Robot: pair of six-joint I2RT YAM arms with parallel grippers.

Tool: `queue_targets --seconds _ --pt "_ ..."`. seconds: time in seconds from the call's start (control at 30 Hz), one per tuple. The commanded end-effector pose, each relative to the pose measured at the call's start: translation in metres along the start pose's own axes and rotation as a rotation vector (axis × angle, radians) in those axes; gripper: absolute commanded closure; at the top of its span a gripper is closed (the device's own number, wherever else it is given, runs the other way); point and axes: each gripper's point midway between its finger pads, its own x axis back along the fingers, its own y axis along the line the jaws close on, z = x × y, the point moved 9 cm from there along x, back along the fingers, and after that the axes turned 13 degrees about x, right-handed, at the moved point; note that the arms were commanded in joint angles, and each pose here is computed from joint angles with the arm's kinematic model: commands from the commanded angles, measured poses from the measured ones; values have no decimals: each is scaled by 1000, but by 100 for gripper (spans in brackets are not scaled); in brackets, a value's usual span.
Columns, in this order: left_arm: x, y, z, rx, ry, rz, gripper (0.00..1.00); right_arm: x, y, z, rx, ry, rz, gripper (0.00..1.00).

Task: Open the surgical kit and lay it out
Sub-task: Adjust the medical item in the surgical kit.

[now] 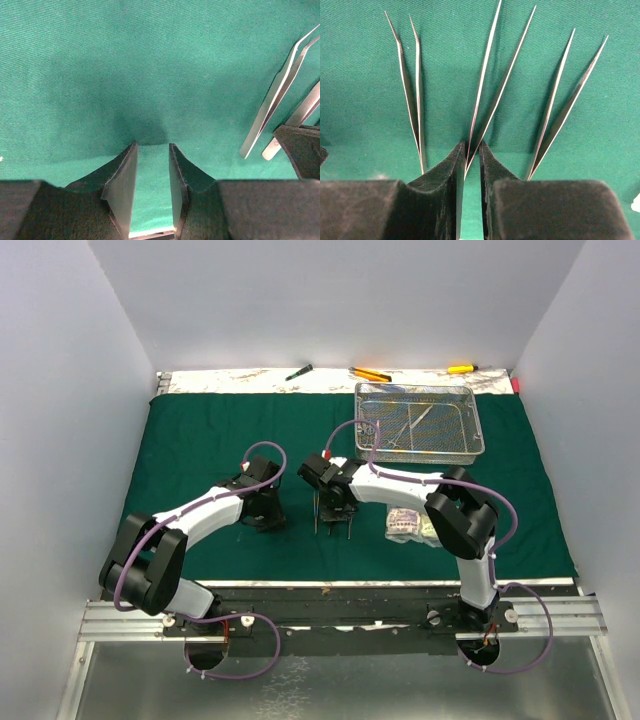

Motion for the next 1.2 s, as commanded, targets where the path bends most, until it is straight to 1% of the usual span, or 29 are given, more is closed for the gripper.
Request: queue_targets --seconds 0.0,0.27,0.33,0.37,0.47,0.57,0.63,0.7,0.73,0.83,0.93,1.03,1.17 --pt "-5 15 6 11 11 -79 67 -4 -3 17 32 81 5 83" --pt "-6 11 4 16 11 -77 67 -4 -11 28 69 111 15 89" --pt "-6 10 3 17 11 -74 67 -3 -12 29 76 119 14 89" --pt "-6 10 3 17 11 -76 67 -2 -12 29 80 118 13 87" --pt "-5 8 2 18 8 -68 67 6 -10 22 80 99 12 73" --pt "-2 4 -1 18 4 -60 67 24 -10 9 77 53 27 64" --pt "2 0 -4 16 -7 -59 67 40 -13 -3 60 8 46 61" --pt "6 -4 -8 12 -22 -58 67 54 -21 -17 31 -34 53 60" --pt "9 -6 -10 9 -24 -55 67 62 -28 -25 11 -56 60 60" --pt "17 -13 -20 -3 -79 -59 67 78 -56 -52 -47 -131 97 60" --pt "26 -24 -33 -19 -136 -46 66 89 -98 -84 -124 -220 149 60" --pt "33 -36 -48 -40 -189 -31 64 89 -148 -115 -213 -269 206 59" --pt "39 -51 -70 -70 -246 -22 62 75 -216 -153 -317 -320 257 59"
